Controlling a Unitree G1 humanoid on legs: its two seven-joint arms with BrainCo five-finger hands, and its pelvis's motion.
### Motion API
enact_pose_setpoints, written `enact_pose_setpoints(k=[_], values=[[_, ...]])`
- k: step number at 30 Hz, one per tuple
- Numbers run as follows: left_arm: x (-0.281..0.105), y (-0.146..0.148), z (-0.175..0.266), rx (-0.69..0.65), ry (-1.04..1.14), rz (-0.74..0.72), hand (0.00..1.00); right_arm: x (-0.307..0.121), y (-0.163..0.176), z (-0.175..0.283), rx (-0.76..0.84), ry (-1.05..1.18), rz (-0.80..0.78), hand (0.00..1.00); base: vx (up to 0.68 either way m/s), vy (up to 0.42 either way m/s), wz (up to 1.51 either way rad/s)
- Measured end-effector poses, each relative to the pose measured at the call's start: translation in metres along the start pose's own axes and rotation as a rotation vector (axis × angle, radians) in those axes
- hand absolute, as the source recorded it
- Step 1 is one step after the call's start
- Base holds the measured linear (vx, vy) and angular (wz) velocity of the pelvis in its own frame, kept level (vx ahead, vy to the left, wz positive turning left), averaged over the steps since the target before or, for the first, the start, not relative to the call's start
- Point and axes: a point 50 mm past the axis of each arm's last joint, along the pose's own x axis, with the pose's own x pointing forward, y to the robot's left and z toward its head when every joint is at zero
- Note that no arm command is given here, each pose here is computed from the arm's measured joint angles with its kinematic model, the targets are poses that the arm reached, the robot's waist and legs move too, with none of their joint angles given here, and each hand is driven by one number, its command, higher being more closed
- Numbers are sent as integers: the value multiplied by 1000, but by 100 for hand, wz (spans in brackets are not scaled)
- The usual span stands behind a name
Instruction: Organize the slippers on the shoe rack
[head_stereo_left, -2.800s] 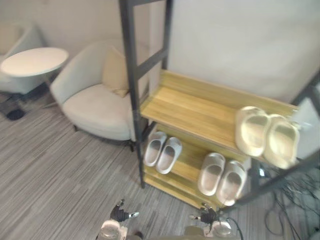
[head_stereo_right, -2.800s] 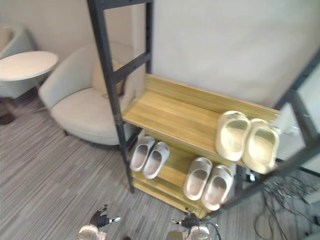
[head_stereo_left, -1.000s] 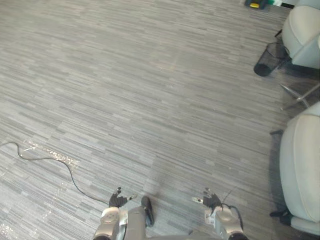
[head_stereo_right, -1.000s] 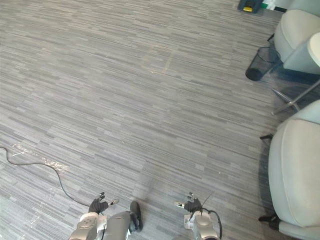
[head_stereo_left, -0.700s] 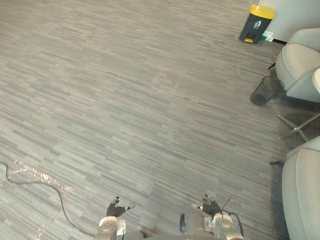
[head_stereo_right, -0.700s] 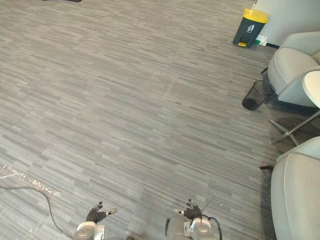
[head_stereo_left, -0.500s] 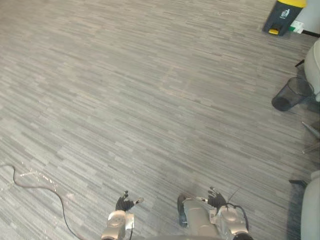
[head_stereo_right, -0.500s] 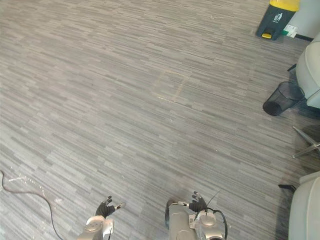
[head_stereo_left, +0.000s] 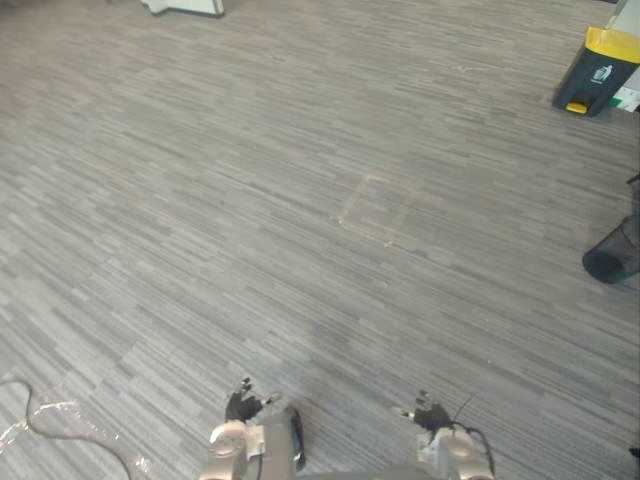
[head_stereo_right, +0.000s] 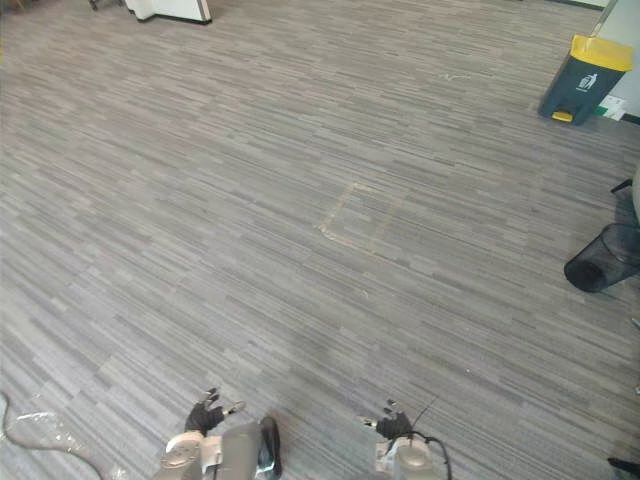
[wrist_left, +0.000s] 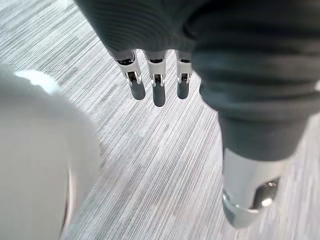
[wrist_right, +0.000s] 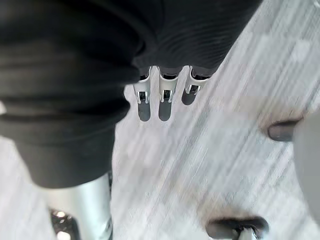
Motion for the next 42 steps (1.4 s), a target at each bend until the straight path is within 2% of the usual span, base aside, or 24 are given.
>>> enact_pose_setpoints(k=[5, 7, 12, 17, 24, 30, 34, 42], values=[[-3, 2, -14, 61, 51, -22, 0, -2, 5, -5, 7, 15, 11, 0, 494, 197, -41], [-4, 0, -19, 87, 74, -34, 0, 0, -6, 4, -24, -28, -5, 0, 618, 96, -44], [3, 0, -1, 96, 25, -33, 0, 1, -7, 15, -25, -76, -7, 0, 568, -103, 26], [-1, -21, -12, 60, 64, -81, 0, 3, -23, 21, 0, -78, -56, 0, 583, -179, 4], [-5, -20, -6, -12, 15, -59, 0, -1, -2, 4, 11, -28, -4, 0, 518, -54, -25], [-5, -22, -5, 25, 4, -76, 0, -1, -9, -7, 27, 29, -33, 0, 548, 175, -82], [0, -9, -6, 86, 30, -63, 0, -4, 0, -18, 32, 69, -10, 0, 584, 250, -38], [0, -3, -16, 181, 77, -76, 0, 2, 2, 5, -7, -9, 13, 0, 436, 116, -44]])
